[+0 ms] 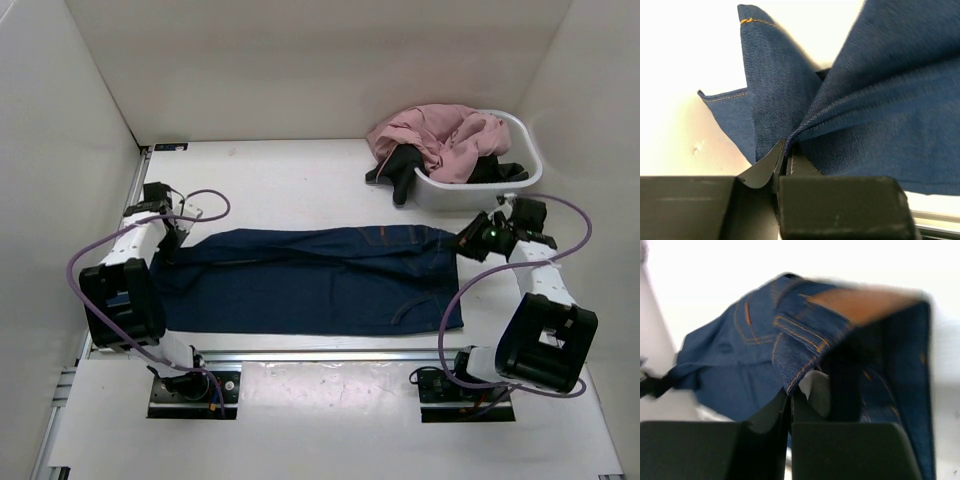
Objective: Fold and stack the trousers
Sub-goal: Flatten the trousers out
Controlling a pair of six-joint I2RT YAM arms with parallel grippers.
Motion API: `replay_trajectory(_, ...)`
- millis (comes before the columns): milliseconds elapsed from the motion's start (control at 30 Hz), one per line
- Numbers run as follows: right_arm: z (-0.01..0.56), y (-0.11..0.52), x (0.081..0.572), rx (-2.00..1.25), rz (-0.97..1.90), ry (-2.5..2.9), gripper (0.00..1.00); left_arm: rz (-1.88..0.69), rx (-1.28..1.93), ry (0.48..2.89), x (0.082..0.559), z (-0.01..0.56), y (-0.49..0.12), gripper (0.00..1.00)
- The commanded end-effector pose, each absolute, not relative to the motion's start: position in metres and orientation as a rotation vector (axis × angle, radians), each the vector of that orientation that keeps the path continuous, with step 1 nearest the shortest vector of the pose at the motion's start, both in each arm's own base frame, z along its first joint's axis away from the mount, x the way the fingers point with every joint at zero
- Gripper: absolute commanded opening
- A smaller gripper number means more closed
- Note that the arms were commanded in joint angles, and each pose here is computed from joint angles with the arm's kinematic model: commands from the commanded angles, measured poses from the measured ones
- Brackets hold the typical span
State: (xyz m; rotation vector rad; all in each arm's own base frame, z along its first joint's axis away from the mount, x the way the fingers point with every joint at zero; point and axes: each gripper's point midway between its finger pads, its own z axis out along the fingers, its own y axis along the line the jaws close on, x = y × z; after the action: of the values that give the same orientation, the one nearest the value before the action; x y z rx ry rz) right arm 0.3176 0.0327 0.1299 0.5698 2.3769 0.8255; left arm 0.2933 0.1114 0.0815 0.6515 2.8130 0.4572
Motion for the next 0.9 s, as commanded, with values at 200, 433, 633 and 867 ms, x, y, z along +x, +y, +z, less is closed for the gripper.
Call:
replay_trajectory(200,0.131,0.033,0.280,0.614,1.130,2.264,0.00,0.611,0.420,2.866,0.303,0.078,0.183,0.14)
replay_trajectory(433,0.142,0.035,0.260,0.617,1.105,2.282,0.01,0.585,0.408,2.849,0.322,0.081,0.185,0.14)
replay_trajectory(633,0.116,0.038,0.223,0.773,1.012,2.413,0.58,0.508,0.443,2.875,0.307,0.074,0.170,0.14)
replay_trajectory(867,0.145,0.025,0.233,1.170,0.930,2.326,0.82,0.434,0.459,2.886,0.295,0.069,0.155,0.14)
